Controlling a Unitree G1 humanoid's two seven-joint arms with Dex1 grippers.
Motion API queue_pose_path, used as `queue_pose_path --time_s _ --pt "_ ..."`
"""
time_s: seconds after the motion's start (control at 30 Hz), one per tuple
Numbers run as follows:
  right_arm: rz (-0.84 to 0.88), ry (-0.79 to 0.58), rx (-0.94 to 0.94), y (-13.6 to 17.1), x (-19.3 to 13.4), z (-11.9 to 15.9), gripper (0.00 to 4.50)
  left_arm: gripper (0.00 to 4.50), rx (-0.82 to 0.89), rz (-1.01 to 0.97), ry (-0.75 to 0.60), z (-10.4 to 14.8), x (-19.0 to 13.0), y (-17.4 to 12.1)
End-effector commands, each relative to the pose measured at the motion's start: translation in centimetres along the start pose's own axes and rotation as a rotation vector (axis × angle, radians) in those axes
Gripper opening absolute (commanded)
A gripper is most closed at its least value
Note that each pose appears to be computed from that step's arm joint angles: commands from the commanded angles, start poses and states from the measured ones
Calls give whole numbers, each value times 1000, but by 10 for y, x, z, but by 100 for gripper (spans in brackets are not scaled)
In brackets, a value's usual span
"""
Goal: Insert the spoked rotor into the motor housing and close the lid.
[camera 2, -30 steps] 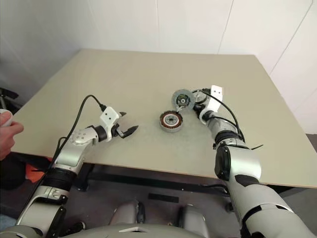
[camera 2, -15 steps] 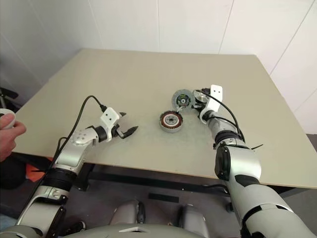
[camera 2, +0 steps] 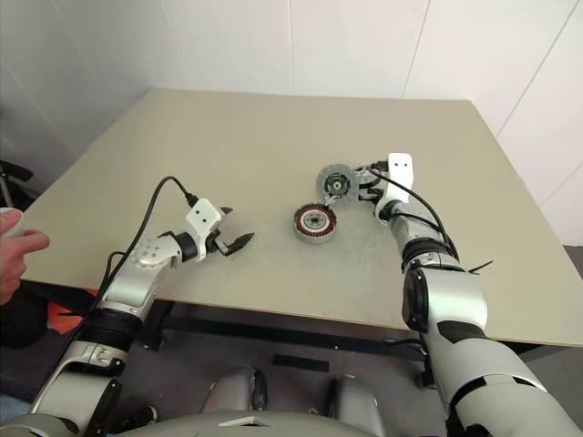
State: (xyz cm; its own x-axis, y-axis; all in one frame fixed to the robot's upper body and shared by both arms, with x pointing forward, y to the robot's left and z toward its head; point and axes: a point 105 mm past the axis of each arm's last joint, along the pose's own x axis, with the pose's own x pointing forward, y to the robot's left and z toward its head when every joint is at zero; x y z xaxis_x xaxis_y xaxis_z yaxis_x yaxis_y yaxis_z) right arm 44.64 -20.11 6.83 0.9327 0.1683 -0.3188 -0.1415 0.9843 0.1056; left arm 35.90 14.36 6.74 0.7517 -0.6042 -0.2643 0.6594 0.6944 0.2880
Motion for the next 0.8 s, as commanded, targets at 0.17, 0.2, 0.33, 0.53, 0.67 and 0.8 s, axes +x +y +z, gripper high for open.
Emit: queue_pose_path --time_s 0.17,0.2,0.33,0.53,0.67,0.8 --pt "-117 -80 -83 -16 -2 28 257 450 34 10 -23 8 -2 4" --pt "-133 -92 -69 -19 -3 30 293 450 36 9 -21 7 -2 4" --pt "-155 -139 -34 -23 -5 39 293 450 40 5 -15 6 -2 2" --pt "-158 -182 -170 -20 -6 48 293 450 46 -2 -12 5 -1 0" --pt "-133 -182 -207 -12 -4 47 293 450 47 -1 -11 5 -1 1" --pt "-130 -191 -236 -10 -3 49 293 450 47 0 -9 4 -1 1"
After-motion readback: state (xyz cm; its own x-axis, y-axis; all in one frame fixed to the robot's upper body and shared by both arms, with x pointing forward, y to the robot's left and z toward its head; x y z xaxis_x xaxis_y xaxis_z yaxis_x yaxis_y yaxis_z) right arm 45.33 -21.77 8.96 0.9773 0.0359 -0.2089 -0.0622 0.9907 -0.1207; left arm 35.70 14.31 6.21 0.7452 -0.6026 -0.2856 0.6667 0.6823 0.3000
